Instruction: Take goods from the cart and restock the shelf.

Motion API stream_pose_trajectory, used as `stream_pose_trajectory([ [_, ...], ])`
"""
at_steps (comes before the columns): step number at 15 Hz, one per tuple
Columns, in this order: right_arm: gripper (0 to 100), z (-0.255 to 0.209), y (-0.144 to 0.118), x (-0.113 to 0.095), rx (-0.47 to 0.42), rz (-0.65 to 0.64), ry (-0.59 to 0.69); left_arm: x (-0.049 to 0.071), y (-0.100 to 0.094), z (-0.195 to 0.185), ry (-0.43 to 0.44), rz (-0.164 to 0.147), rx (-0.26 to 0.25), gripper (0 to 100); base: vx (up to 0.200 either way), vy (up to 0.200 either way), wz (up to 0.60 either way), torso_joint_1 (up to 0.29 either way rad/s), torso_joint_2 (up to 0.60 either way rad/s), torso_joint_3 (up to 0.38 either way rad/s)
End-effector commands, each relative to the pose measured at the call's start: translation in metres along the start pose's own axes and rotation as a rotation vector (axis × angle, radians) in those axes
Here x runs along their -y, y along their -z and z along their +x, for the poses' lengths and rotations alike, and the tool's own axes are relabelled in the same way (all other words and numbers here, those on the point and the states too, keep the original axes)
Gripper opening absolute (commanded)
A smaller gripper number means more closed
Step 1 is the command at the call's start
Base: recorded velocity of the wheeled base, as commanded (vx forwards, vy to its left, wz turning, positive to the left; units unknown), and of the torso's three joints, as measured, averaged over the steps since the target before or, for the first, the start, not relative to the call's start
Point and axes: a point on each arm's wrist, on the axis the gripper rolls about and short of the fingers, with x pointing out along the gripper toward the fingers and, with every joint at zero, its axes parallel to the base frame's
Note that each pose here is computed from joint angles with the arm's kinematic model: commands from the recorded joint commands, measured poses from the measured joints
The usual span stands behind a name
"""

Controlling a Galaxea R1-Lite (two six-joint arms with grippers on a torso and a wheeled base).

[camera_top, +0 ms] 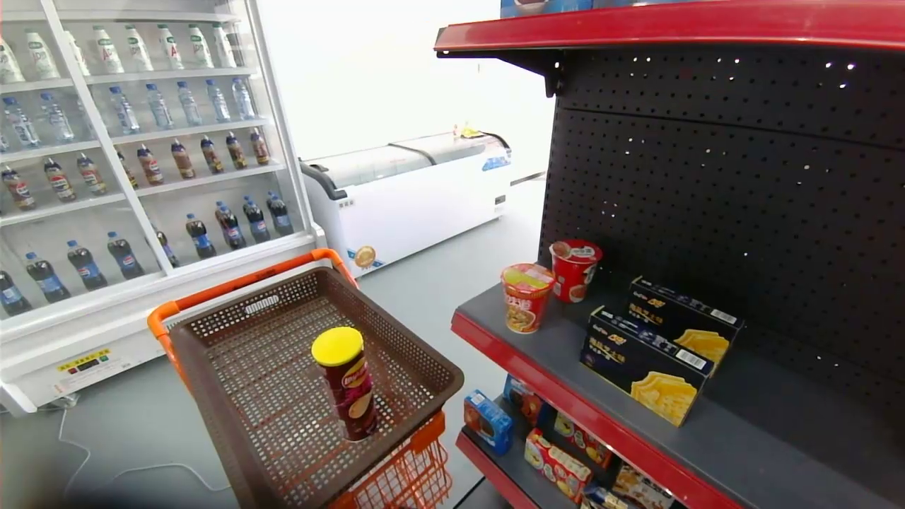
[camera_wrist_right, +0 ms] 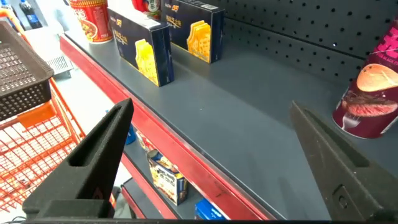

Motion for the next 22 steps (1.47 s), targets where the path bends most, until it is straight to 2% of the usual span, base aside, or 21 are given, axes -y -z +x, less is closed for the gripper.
stream_pose_trajectory([
  [1,100,0.0,0.0,0.0,-0.001,-0.001,-0.001,0.0,0.0,0.0,0.0,0.0,-0.001,100,0.0,0.0,0.0,0.0,0.0,0.0],
  [8,100,0.0,0.0,0.0,-0.001,0.001,-0.001,0.0,0.0,0.0,-0.002,-0.002,-0.003,100,0.0,0.0,0.0,0.0,0.0,0.0],
  [10,100,0.0,0.0,0.0,-0.001,0.001,-0.001,0.0,-0.001,0.002,0.01,0.008,-0.032,100,0.0,0.0,0.0,0.0,0.0,0.0],
  [11,100,0.0,0.0,0.0,-0.001,0.001,-0.001,0.0,-0.001,0.002,0.021,0.034,-0.026,100,0.0,0.0,0.0,0.0,0.0,0.0],
  [12,100,0.0,0.0,0.0,-0.001,0.001,-0.001,0.001,0.0,0.001,0.051,0.08,-0.018,100,0.0,0.0,0.0,0.0,0.0,0.0],
  [13,100,0.0,0.0,0.0,-0.001,0.001,-0.001,0.002,0.0,0.001,0.071,0.104,-0.009,100,0.0,0.0,0.0,0.0,0.0,0.0],
  [14,100,0.0,0.0,0.0,-0.001,0.001,-0.001,0.002,-0.004,0.001,0.068,0.115,-0.015,100,0.0,0.0,0.0,0.0,0.0,0.0],
  [15,100,0.0,0.0,0.0,-0.001,0.001,0.001,0.003,-0.056,0.004,0.064,0.136,0.018,100,0.0,0.0,0.0,0.0,0.0,0.0],
  [16,100,0.0,0.0,0.0,-0.001,-0.001,-0.001,0.005,-0.086,0.021,0.083,0.127,-0.054,100,0.0,0.0,0.0,0.0,0.0,0.0],
  [17,100,0.0,0.0,0.0,-0.001,0.001,-0.001,0.006,-0.103,0.039,0.107,0.109,-0.086,100,0.0,0.0,0.0,0.0,0.0,0.0],
  [18,100,0.0,0.0,0.0,-0.001,0.001,-0.001,0.008,-0.109,0.049,0.128,0.103,-0.112,100,0.0,0.0,0.0,0.0,0.0,0.0],
  [20,100,0.0,0.0,0.0,-0.001,-0.001,-0.001,0.01,-0.113,0.077,0.124,0.111,-0.247,100,0.0,0.0,0.0,0.0,0.0,0.0],
  [21,100,0.0,0.0,0.0,-0.001,0.001,-0.001,0.01,-0.113,0.089,0.117,0.111,-0.29,100,0.0,0.0,0.0,0.0,0.0,0.0],
  [22,100,0.0,0.0,0.0,-0.001,0.001,-0.001,0.012,-0.11,0.112,0.104,0.111,-0.377,100,0.0,0.0,0.0,0.0,0.0,0.0],
])
